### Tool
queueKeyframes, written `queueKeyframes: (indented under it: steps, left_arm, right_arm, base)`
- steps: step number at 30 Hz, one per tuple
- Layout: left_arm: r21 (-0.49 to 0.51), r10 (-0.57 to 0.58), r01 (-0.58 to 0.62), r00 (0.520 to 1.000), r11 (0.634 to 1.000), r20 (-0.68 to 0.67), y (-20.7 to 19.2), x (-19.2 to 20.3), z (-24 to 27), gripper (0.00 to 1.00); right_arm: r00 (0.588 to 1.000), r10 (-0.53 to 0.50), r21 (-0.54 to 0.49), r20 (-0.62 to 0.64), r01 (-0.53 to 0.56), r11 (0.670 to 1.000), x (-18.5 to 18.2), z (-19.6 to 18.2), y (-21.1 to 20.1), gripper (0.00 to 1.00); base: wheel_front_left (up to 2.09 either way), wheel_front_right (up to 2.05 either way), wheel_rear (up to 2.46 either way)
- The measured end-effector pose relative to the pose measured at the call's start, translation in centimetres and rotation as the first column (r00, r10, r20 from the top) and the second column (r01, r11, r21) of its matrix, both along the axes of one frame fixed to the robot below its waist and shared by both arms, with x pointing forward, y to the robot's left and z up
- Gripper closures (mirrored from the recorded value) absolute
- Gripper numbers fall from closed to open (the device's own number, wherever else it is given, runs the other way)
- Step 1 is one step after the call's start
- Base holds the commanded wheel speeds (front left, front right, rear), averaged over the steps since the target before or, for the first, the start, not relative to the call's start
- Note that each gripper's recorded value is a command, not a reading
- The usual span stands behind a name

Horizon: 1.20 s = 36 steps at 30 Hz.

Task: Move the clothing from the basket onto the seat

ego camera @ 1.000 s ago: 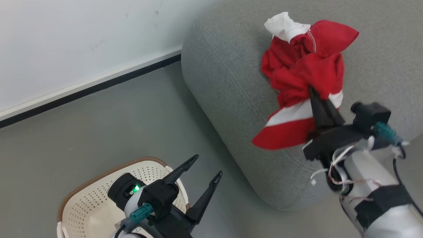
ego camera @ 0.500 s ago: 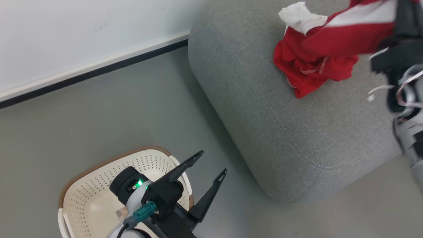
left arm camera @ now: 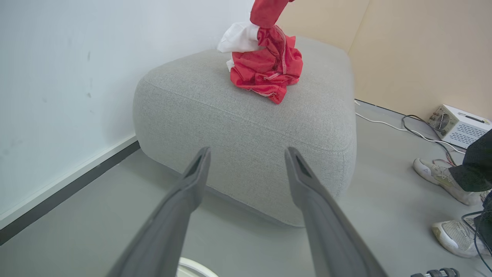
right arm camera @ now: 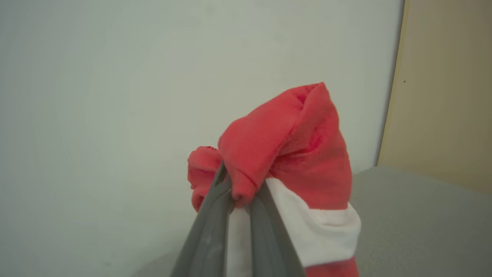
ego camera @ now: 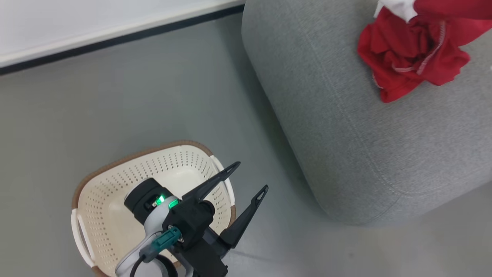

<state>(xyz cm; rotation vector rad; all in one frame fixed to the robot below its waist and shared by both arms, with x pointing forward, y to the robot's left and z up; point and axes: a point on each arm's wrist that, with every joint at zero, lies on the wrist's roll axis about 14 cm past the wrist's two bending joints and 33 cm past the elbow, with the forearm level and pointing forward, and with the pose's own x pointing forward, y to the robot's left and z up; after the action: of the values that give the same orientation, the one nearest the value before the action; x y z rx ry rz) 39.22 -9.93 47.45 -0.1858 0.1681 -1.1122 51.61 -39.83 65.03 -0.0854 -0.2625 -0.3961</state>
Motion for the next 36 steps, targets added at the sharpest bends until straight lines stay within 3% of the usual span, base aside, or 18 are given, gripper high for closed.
queueKeyframes:
  steps: [10,23,24,25,26,27,36]
  left_arm:
    - [0.005,0.031,-0.031,0.999,1.0,-0.035,1.3,2.4,-2.5,0.0]
    - [0.038,0.062,-0.059,0.995,0.998,-0.077,2.5,4.1,-5.7,0.0]
    - [0.038,0.063,-0.06,0.995,0.997,-0.077,2.5,4.2,-5.8,0.0]
    - [0.036,0.063,-0.06,0.995,0.998,-0.075,2.5,4.2,-5.8,0.0]
    - [0.035,0.064,-0.061,0.996,0.998,-0.07,2.5,4.3,-5.7,0.0]
    - [0.038,0.064,-0.062,0.996,0.997,-0.067,2.4,4.4,-5.7,0.0]
    - [0.039,0.07,-0.068,0.996,0.997,-0.047,2.4,4.2,-5.1,0.0]
  right_arm:
    - [0.988,-0.048,0.054,-0.149,0.056,0.997,2.8,-7.5,-1.3,1.0]
    - [0.935,-0.072,0.132,-0.349,0.125,0.983,2.8,-17.5,-1.1,0.98]
    - [0.933,-0.072,0.132,-0.353,0.126,0.983,2.8,-17.7,-1.1,0.58]
    - [0.932,-0.074,0.133,-0.356,0.129,0.983,2.8,-17.8,-1.2,0.29]
    - [0.93,-0.077,0.133,-0.36,0.133,0.982,2.7,-17.9,-1.3,0.1]
    - [0.929,-0.08,0.133,-0.363,0.136,0.982,2.6,-17.9,-1.3,0.0]
    - [0.929,-0.076,0.129,-0.363,0.131,0.983,1.9,-17.1,-1.0,0.0]
  base:
    - [0.0,0.0,0.0]
    - [0.0,0.0,0.0]
    - [0.0,0.0,0.0]
    - [0.0,0.0,0.0]
    - [0.0,0.0,0.0]
    - [0.0,0.0,0.0]
    - [0.0,0.0,0.0]
